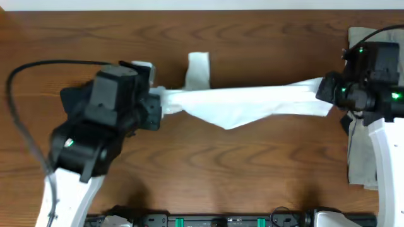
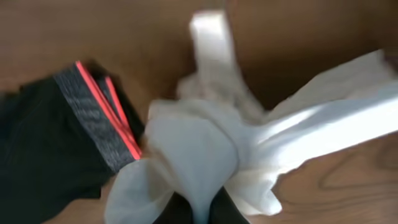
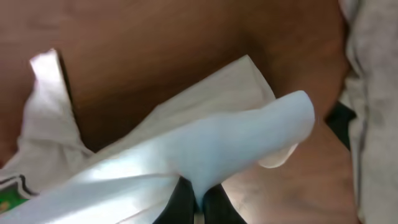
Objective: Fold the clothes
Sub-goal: 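Lift and stretch the T-shirt between both grippers, then lay it down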
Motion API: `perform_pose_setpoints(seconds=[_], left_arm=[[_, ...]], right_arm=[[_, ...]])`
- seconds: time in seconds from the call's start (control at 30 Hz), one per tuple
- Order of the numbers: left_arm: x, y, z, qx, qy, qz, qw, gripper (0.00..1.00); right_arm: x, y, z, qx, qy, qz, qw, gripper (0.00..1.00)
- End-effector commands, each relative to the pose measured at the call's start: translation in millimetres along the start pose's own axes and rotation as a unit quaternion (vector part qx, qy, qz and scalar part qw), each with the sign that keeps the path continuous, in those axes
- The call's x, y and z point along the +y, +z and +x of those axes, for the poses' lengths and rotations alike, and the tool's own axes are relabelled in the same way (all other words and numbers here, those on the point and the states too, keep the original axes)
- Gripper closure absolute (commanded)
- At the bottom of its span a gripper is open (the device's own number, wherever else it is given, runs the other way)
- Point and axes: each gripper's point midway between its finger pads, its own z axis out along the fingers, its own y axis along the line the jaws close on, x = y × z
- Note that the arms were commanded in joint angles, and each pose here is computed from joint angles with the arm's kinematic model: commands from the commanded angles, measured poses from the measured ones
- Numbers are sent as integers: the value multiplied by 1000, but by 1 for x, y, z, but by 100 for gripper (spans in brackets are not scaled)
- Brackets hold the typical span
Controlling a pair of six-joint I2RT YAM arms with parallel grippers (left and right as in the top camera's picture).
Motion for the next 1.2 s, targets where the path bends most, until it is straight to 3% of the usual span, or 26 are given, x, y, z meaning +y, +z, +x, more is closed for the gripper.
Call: perform_pose_setpoints(seconds=[0.0, 0.33, 0.57, 0.83, 1.03, 1.17], left_arm=[[-2, -64, -42, -111, -15, 9, 994, 94], [-28, -194, -93, -270, 0, 75, 960, 94], [-26, -205, -78, -253, -1, 71, 965, 94], [-14, -146, -79, -161, -8, 25, 987, 94], [-6, -51, -95, -58, 24, -16, 998, 93], [14, 31, -118, -19, 53, -81, 995, 90]], right_arm=[[10, -46, -28, -78, -35, -27, 996, 99], [32, -166, -54, -232, -47, -62, 970, 99], [25, -174, -34, -212, -27, -53, 975, 99], [3, -141, -18, -136, 22, 3, 991, 97], [0, -84, -35, -74, 27, 21, 997, 93], [-1, -22, -63, -48, 29, 29, 998, 92]])
